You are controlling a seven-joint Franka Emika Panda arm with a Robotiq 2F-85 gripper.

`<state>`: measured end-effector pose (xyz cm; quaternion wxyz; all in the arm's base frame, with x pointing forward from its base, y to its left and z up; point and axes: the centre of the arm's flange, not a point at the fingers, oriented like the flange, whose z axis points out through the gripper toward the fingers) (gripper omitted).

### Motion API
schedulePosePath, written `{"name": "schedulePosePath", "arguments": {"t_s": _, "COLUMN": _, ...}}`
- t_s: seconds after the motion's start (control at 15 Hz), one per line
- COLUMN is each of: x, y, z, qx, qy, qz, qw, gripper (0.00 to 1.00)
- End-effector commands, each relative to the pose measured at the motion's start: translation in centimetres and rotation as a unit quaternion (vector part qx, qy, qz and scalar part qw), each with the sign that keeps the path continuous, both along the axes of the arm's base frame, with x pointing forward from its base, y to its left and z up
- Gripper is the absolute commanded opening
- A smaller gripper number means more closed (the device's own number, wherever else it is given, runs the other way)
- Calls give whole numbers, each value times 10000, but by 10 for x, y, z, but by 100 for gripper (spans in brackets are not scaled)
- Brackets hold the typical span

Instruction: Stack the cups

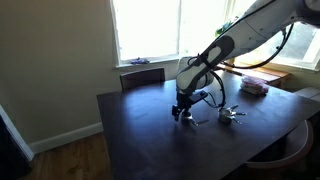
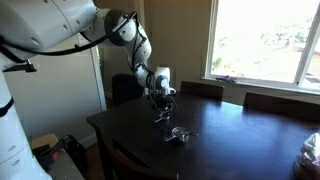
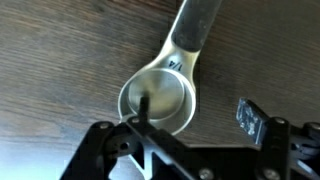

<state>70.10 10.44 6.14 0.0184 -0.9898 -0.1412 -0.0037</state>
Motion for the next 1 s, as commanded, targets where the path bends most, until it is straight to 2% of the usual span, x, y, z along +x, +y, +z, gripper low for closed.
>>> {"name": "schedulePosePath", "arguments": {"t_s": 0.0, "x": 3, "y": -4, "z": -2, "qx": 45, "qy": 104, "qz": 0, "qw": 9999, "gripper": 61}}
{"name": "schedulePosePath", "arguments": {"t_s": 0.47, "x": -2, "y": -4, "z": 7, "qx": 95, "qy": 55, "qz": 44, "qw": 9999, "gripper": 15}}
{"name": "schedulePosePath", "arguments": {"t_s": 0.73, "x": -7, "y": -7, "z": 15, "qx": 88, "qy": 65, "qz": 11, "qw": 9999, "gripper": 6}}
{"name": "schedulePosePath", "arguments": {"t_s": 0.93, "x": -14, "y": -10, "z": 26, "qx": 53, "qy": 53, "qz": -35, "qw": 10000, "gripper": 8}}
